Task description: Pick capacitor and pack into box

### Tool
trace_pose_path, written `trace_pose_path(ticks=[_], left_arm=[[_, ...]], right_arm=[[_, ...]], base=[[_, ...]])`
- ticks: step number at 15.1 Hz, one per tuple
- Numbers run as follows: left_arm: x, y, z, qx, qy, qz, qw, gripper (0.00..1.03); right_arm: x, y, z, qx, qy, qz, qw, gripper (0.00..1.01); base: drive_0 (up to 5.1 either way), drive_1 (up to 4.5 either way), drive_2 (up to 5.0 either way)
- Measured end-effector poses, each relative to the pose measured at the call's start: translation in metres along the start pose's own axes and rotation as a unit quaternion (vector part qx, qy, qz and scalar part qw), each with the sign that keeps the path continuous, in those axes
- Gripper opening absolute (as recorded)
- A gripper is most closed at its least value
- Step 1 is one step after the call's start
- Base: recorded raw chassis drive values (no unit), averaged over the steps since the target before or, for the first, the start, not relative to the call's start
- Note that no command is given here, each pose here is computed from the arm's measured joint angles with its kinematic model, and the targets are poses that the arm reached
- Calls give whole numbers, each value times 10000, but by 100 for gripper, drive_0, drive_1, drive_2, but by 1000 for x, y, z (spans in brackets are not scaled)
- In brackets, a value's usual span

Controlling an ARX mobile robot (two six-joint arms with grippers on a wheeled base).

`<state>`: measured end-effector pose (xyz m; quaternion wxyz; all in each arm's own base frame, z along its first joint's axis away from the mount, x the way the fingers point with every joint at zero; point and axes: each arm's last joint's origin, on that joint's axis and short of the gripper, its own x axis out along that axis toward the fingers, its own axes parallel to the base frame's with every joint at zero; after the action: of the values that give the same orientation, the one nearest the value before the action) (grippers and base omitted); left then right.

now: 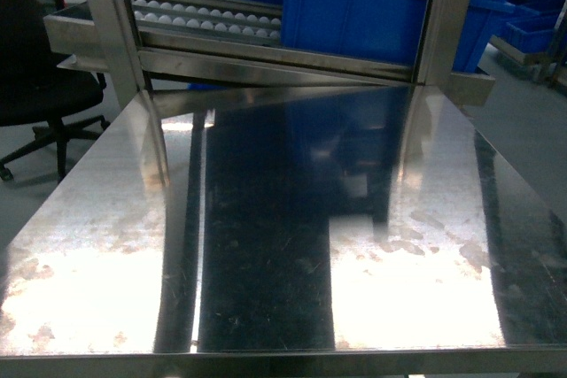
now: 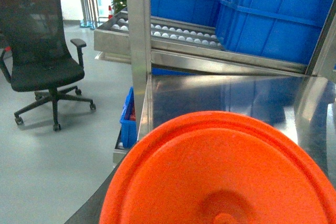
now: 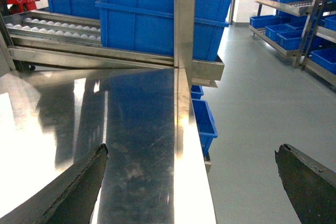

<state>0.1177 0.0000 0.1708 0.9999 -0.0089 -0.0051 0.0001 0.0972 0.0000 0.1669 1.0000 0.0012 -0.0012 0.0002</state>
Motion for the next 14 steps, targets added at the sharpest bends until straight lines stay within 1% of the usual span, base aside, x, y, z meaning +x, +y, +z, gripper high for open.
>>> trace_pose_path(ticks=[5, 6, 7, 8, 9, 10, 12, 14], left_arm=[[-9, 0, 0, 0, -13, 0, 10000, 44], [-12, 0, -1, 2, 53, 3, 10000, 44], [-18, 0, -7, 2, 273, -9, 9996, 44], [-20, 0, -3, 2, 25, 0, 10000, 44], [-20, 0, -1, 11, -14, 15, 10000, 44], [-20, 0, -5, 13, 109, 4, 9999, 44], [-20, 0, -3, 17, 34, 2, 10000, 44], [-20, 0, -4, 15, 63, 1, 10000, 44]], right_arm=[[0, 0, 0, 2, 0, 0, 10000, 98], [0, 0, 0, 0, 0, 0, 10000, 98], [0, 0, 0, 0, -2, -2, 10000, 98], [0, 0, 0, 0, 2, 0, 10000, 98], [0, 0, 0, 0, -10, 4, 10000, 98], [0, 0, 0, 0, -8, -4, 10000, 98], [0, 0, 0, 0, 0, -2, 10000, 98], [0, 0, 0, 0, -2, -2, 10000, 98]], base=[[0, 0, 0], [0, 0, 0], [0, 0, 0], [0, 0, 0], [0, 0, 0], [0, 0, 0], [0, 0, 0], [0, 0, 0]])
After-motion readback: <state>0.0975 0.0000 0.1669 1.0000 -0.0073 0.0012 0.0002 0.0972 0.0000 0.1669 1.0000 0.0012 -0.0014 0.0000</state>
